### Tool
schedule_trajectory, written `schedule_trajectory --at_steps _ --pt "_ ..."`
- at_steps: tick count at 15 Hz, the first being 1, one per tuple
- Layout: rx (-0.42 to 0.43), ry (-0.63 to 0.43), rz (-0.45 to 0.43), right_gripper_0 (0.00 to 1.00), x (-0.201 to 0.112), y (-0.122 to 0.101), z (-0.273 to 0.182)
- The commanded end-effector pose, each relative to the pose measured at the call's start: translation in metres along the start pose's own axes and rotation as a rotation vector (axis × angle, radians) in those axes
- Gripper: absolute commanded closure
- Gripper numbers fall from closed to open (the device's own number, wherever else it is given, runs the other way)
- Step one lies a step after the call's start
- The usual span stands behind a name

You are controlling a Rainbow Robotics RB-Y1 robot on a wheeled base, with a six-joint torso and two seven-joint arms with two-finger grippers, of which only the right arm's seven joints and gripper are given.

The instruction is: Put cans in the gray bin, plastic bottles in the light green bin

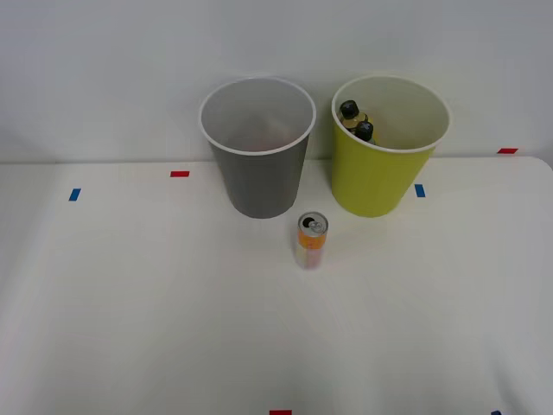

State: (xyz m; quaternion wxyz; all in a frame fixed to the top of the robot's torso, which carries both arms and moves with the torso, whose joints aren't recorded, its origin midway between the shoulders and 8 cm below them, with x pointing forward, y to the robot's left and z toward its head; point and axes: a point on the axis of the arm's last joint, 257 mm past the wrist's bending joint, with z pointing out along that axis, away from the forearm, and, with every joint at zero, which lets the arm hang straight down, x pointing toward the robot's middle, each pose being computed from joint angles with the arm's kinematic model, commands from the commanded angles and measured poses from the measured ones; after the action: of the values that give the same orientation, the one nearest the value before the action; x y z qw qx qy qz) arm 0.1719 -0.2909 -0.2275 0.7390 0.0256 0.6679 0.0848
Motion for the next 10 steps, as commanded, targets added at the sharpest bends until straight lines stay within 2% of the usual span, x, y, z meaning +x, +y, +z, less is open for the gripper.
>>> schedule_trajectory --at_steps 1,10 --pt "-0.011 0.014 -0.04 0.0 0.0036 0.0022 -0.0006" --pt "0.0 0.034 -0.075 0.0 0.0104 0.0023 -0.0058"
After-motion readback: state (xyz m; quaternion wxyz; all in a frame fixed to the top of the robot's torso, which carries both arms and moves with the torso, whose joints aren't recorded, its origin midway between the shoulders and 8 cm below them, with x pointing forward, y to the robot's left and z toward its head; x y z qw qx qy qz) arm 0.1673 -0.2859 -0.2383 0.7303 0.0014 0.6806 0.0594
